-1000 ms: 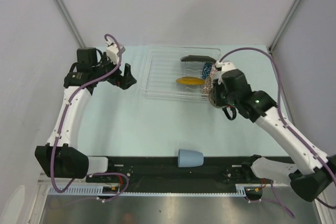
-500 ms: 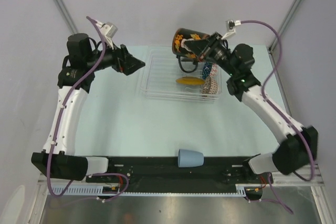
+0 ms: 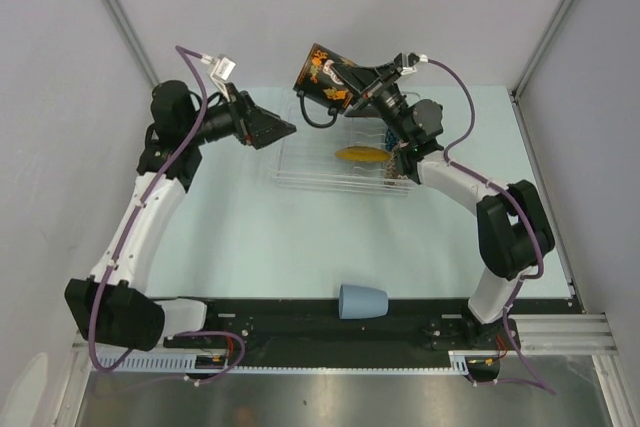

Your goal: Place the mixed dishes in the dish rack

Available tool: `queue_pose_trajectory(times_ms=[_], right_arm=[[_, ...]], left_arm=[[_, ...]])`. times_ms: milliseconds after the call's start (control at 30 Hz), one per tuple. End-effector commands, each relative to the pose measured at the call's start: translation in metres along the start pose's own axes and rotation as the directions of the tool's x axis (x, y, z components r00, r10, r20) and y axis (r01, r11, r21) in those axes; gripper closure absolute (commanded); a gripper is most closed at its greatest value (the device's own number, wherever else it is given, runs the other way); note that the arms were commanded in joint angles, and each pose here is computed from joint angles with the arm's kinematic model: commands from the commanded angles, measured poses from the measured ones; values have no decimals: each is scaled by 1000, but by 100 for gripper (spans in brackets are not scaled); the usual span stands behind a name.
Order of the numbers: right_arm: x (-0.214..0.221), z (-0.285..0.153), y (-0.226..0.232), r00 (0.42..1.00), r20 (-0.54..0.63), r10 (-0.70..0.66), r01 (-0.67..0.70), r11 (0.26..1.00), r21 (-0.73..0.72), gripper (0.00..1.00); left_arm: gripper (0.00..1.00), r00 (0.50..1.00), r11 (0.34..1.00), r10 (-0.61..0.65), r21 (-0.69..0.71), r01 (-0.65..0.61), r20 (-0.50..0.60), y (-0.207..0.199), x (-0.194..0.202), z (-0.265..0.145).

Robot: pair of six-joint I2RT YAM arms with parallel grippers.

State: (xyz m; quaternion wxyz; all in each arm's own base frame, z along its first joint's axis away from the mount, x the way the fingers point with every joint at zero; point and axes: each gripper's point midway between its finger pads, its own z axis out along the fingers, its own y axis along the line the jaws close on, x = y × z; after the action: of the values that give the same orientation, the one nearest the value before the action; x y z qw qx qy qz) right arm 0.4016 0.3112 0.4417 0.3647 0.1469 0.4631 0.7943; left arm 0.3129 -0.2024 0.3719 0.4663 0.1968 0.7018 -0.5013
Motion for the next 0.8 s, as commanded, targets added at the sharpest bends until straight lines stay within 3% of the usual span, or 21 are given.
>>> queue_pose_trajectory(times_ms=[0, 467, 767], right_arm=[[15, -10, 142, 1000, -17, -4, -4, 889, -457, 100], [37, 1, 121, 996, -78, 41, -72, 891, -448, 100], [42, 7, 106, 994, -96, 48, -86, 891, -445, 100]], left_arm=[[0, 999, 997, 7, 78, -12, 52, -9, -21, 14], [0, 999, 988, -26, 153, 22, 29, -24, -28, 52], [3, 999, 984, -40, 171, 43, -20, -33, -10, 64]])
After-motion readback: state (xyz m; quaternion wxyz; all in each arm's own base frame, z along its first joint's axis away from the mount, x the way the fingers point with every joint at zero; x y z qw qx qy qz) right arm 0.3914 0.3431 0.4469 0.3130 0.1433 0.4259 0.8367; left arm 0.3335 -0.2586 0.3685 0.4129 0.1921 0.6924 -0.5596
